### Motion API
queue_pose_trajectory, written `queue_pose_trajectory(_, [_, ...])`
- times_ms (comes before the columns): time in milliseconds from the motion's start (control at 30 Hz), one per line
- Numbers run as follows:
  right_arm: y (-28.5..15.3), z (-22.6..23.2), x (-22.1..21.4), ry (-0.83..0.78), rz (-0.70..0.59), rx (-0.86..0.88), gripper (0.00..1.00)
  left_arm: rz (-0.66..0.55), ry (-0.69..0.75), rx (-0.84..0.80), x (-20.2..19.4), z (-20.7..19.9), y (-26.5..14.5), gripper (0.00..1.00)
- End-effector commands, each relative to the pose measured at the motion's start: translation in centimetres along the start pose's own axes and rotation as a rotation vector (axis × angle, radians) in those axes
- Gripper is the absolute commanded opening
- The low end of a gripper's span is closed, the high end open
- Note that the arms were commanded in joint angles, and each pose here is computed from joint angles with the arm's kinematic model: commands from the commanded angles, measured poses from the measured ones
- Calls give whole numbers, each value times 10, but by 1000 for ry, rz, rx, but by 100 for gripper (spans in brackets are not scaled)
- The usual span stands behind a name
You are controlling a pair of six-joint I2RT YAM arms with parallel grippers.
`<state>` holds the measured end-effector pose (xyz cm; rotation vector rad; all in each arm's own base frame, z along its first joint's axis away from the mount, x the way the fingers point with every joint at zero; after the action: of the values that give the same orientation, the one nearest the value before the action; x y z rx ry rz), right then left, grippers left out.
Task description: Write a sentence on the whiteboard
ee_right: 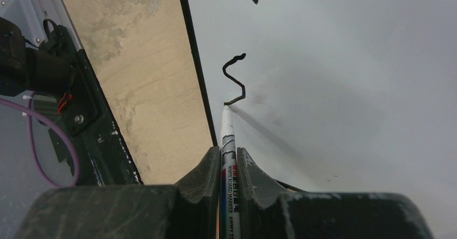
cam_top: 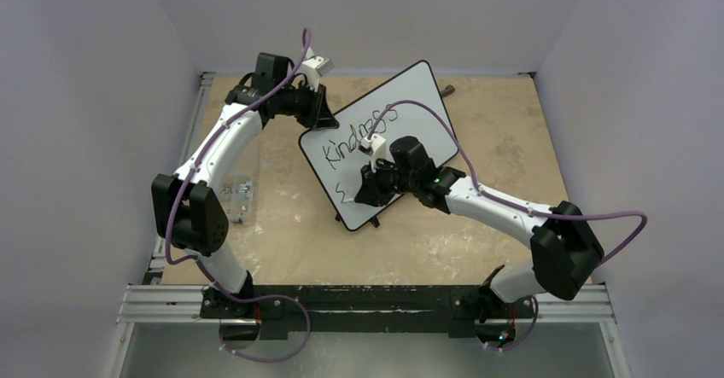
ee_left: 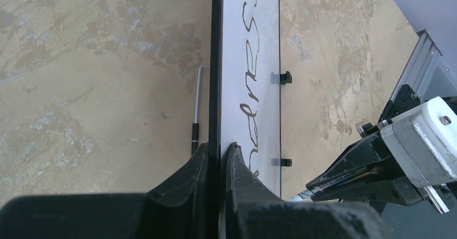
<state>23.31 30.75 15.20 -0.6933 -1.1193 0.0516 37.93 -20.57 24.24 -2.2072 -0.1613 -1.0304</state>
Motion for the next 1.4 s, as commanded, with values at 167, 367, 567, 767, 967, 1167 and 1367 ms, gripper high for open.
queue_pose_trajectory(167, [0,-3,44,-54,-97,-27,0,120,54,178,-29,35,4,0])
queue_pose_trajectory(367, [-7,11,62,-67,-136,39,0,122,53,178,-29,35,3,0])
queue_pose_trajectory(567, [-23,30,74,-82,-177,116,0,121,54,180,-29,36,3,0])
queue_pose_trajectory(767, [-37,38,78,-97,-210,135,0,121,55,181,-29,35,3,0])
queue_pose_trajectory(967, [-42,12,71,-36,-252,-51,0,121,60,182,-29,35,1,0])
queue_pose_trajectory(1167, [-42,-1,61,-22,-233,-132,0,118,61,178,-28,33,1,0])
queue_pose_trajectory(1367, [-38,-4,52,-41,-205,-134,0,115,64,171,-28,32,0,0])
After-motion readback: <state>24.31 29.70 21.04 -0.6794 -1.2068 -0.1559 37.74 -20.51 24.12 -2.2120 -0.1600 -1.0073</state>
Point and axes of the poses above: each gripper's point midway between its finger pads, its own y axis out along the fingers, its own z axis along the line the jaws close on, x = y × z, the point moved 2 cm from there along -y, back along the fingers, and after that the axes turned 7 degrees about -y, right-handed, at the moved point
